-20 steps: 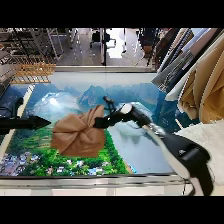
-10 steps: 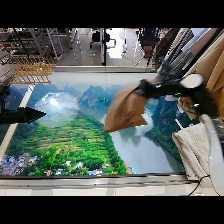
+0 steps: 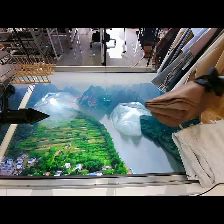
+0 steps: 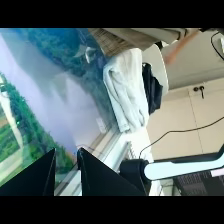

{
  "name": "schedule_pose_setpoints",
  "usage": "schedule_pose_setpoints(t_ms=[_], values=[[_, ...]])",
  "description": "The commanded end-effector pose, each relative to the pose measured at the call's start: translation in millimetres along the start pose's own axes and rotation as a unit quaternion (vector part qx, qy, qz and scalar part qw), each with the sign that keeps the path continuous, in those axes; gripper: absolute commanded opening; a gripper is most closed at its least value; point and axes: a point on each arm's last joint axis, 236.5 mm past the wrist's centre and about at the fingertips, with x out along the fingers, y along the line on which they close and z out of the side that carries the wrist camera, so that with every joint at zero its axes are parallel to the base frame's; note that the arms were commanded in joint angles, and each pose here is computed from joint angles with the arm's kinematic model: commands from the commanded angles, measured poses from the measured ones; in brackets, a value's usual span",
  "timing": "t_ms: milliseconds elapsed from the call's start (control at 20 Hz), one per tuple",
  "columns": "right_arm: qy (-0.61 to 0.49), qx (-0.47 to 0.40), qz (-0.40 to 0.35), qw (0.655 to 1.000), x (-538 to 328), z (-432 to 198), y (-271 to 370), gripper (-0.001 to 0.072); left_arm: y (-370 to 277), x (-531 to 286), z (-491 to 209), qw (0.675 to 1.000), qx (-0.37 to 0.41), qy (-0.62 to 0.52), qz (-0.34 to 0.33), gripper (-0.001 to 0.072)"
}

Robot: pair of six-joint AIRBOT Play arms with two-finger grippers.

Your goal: Fold the clothes and pants, and hang the long-sleeved shirts on hangers.

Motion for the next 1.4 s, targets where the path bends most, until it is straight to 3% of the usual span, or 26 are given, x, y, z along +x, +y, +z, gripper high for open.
schedule_pose_setpoints(t_ms=[0,250,600,800,950,1000,1050,1100,1150,1250,1350], values=[[-0.008,0.012,-0.058,0.998,-49.9,9.4,-61.0,0.002,-6.6,8.4,-3.8,1.0,0.008,0.014,-0.009,0.016],[0.083,0.019,-0.212,0.974,-131.4,-42.8,-161.7,0.0021,-8.3,11.2,-4.7,1.0,0.01,0.017,-0.011,0.016],[0.169,0.23,-0.236,0.929,-197.2,-158.9,-251.9,0.0021,-9.4,11.2,-5.8,1.0,0.01,0.02,-0.014,0.0161],[0.232,0.295,-0.278,0.884,-200.2,-235.5,-301.1,0.0023,-9.5,11.2,-5.9,1.0,0.009,0.02,-0.014,0.0161],[0.229,0.297,-0.326,0.868,-199.1,-257.5,-338.2,0.0026,-9.6,11.2,-5.9,1.0,0.009,0.02,-0.014,0.016],[0.221,0.294,-0.332,0.869,-196.8,-255.6,-347.2,0.0083,-9.6,11.2,-5.9,1.0,0.009,0.02,-0.014,0.0161],[0.214,0.297,-0.337,0.867,-195.8,-254.0,-352.7,0.0234,-9.7,11.2,-5.8,1.0,0.009,0.02,-0.014,0.016],[0.21,0.301,-0.344,0.864,-196.1,-253.6,-357.1,0.0461,-9.7,11.2,-5.8,1.0,0.003,0.02,-0.014,0.0161],[0.208,0.301,-0.349,0.862,-197.5,-253.5,-359.8,0.0642,-9.7,11.2,-5.8,1.0,-0.008,0.02,-0.014,0.016],[0.202,0.315,-0.36,0.855,-204.7,-247.7,-357.3,0.0676,-10.1,11.1,-6.0,0.999,-0.023,0.021,-0.013,0.0161],[0.199,0.321,-0.362,0.852,-213.4,-229.6,-342.0,0.0616,-9.8,9.8,-7.6,0.999,-0.024,0.024,-0.012,0.0161]])
